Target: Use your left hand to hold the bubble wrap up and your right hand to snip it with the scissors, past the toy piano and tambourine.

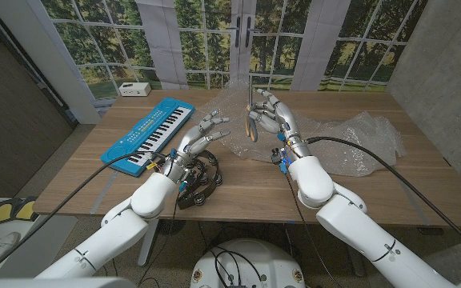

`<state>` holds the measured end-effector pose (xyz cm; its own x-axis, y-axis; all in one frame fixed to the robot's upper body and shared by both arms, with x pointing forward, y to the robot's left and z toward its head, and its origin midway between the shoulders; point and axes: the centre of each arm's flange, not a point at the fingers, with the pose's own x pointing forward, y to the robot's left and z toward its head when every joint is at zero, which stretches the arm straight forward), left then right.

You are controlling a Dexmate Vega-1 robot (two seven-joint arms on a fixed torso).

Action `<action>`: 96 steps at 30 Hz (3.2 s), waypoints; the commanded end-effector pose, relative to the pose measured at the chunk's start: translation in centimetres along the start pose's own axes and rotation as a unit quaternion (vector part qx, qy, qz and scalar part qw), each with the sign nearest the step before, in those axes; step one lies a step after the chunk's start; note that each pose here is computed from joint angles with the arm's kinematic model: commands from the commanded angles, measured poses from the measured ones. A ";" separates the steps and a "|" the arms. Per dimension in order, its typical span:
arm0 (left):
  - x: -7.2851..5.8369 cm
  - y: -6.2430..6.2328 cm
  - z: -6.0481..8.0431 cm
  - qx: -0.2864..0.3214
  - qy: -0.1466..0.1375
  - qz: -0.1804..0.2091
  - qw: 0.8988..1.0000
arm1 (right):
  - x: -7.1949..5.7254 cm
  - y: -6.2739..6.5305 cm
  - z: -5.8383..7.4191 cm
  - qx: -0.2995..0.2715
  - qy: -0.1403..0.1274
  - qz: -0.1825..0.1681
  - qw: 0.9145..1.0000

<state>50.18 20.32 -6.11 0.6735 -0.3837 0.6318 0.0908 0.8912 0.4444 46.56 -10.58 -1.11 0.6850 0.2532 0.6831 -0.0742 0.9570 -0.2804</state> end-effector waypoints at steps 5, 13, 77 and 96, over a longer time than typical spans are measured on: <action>0.4 -0.7 -0.2 0.003 0.006 -0.003 1.000 | 0.0 0.2 0.0 0.004 -0.003 0.003 1.000; 0.6 -0.9 -0.3 0.003 0.009 -0.011 1.000 | 0.0 0.1 0.0 0.006 -0.005 0.000 1.000; 0.9 -2.6 -0.3 -0.012 0.005 -0.014 1.000 | -0.2 0.9 0.3 0.009 -0.006 0.018 1.000; 1.5 -3.2 0.0 0.005 -0.005 -0.020 1.000 | -0.5 1.5 0.3 0.011 -0.010 0.017 1.000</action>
<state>50.74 17.18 -6.72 0.6699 -0.4147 0.6158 0.1183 0.8785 0.4629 46.02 -9.57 -1.34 0.6662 0.2916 0.6864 -0.1116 0.9490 -0.2948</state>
